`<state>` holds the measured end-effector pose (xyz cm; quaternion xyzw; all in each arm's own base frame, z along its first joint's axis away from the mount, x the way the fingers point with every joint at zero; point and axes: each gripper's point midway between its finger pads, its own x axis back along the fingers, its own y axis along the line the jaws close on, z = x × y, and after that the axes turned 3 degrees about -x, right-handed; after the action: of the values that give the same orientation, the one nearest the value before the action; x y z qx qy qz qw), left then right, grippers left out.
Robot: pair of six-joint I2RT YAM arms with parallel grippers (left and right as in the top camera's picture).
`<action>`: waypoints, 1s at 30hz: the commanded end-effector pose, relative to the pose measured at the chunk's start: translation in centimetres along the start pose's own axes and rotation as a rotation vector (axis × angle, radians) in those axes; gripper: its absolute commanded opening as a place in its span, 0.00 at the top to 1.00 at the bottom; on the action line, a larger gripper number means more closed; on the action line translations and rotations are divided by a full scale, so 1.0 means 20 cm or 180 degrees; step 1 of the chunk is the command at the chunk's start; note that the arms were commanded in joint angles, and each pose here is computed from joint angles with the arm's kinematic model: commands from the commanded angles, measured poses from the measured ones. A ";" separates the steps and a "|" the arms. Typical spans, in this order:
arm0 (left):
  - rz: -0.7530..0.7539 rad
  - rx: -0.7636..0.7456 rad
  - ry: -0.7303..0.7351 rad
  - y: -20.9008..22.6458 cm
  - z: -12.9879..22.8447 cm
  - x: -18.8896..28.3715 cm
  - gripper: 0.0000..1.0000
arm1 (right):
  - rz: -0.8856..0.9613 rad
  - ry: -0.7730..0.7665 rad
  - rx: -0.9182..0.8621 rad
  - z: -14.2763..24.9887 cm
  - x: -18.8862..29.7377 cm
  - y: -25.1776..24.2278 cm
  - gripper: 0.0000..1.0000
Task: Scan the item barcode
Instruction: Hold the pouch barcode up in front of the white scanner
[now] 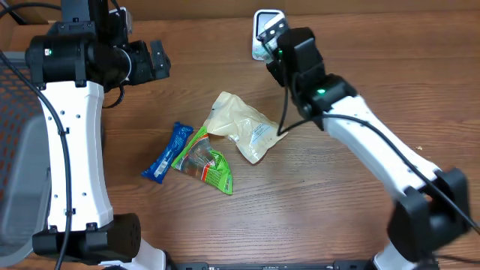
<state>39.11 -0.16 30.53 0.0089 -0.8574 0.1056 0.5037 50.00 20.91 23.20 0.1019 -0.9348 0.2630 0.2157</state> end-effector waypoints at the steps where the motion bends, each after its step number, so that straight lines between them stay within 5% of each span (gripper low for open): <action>1: 0.0041 0.0018 -0.0035 -0.02 -0.01 0.02 0.00 | 0.0679 -0.0143 0.0649 -0.07 -0.13 -0.12 0.96; 8: 0.0041 0.0018 -0.0035 -0.02 -0.01 0.02 0.00 | 0.1064 -0.0820 0.1207 -0.14 -0.42 -0.07 0.96; 17: 0.0041 0.0018 -0.0035 -0.02 -0.01 0.02 0.00 | 0.1031 -0.1088 0.1548 0.00 -0.63 0.01 0.96; 30: 0.0041 0.0018 -0.0035 -0.02 -0.01 0.02 0.00 | 0.1366 -0.1487 0.1944 -0.17 -0.56 -0.10 0.96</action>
<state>39.11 -0.21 30.53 0.0083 -0.8570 0.1076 0.5039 61.14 21.94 18.75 0.0333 -0.8438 0.5311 -0.0701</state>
